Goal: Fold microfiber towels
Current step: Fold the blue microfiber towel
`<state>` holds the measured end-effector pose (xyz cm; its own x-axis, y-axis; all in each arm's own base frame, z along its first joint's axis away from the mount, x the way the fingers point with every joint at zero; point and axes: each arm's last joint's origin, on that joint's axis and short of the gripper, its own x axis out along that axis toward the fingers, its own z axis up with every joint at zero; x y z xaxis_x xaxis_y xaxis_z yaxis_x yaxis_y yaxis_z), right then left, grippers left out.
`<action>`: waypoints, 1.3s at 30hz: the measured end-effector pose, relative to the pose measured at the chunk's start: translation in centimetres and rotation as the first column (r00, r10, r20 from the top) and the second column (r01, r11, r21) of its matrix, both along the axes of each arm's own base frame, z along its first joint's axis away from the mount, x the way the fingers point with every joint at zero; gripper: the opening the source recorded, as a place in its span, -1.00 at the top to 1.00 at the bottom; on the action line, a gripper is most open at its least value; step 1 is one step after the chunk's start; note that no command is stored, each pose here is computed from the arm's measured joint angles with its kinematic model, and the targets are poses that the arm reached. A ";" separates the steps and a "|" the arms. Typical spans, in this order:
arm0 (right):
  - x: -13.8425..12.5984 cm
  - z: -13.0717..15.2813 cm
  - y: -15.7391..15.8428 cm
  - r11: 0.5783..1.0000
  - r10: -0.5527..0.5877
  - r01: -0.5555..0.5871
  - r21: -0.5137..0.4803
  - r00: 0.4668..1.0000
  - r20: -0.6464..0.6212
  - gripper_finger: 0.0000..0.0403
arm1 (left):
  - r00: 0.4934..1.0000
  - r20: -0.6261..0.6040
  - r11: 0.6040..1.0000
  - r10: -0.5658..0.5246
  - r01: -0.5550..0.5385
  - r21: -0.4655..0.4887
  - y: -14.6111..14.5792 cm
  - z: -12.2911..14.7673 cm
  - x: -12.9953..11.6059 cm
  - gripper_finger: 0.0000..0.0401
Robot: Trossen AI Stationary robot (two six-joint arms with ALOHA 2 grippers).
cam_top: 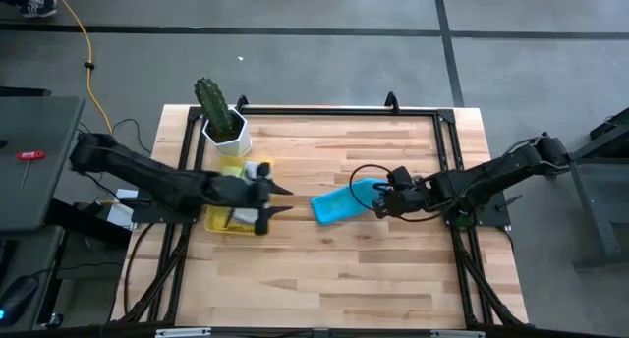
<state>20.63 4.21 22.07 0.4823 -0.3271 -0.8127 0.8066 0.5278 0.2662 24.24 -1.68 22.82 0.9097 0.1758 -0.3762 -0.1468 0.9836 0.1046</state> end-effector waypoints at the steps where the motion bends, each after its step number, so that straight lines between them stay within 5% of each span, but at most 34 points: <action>1: 0.0 0.0 0.0 1.000 0.003 -0.003 -0.003 1.000 0.000 1.00 | 0.999 -0.034 1.000 0.001 -0.001 0.000 0.1 -0.6 0.9 0.26; 9: -0.6 0.7 -0.2 1.000 0.001 0.000 -0.011 1.000 0.017 1.00 | 0.953 -0.303 1.000 0.022 -0.025 -0.005 1.5 -6.9 7.9 0.95; 15: -1.1 1.2 -0.4 0.999 0.018 -0.017 -0.037 1.000 0.024 1.00 | 0.895 -0.445 0.997 0.038 -0.061 -0.038 1.4 -11.0 11.6 0.99; 22: -1.7 1.5 -0.6 0.997 0.026 -0.025 -0.067 1.000 0.009 1.00 | 0.826 -0.547 0.985 0.134 -0.174 -0.020 1.4 -11.1 13.2 1.00; 33: -2.2 1.8 -0.2 0.999 0.008 -0.006 -0.041 0.999 0.044 1.00 | 0.800 -0.548 0.963 0.246 -0.264 0.047 4.1 -11.7 13.3 1.00; 39: -1.7 1.3 0.2 0.999 -0.026 0.028 -0.024 0.999 0.045 1.00 | 0.816 -0.538 0.972 0.210 -0.236 0.022 5.1 -11.7 13.5 1.00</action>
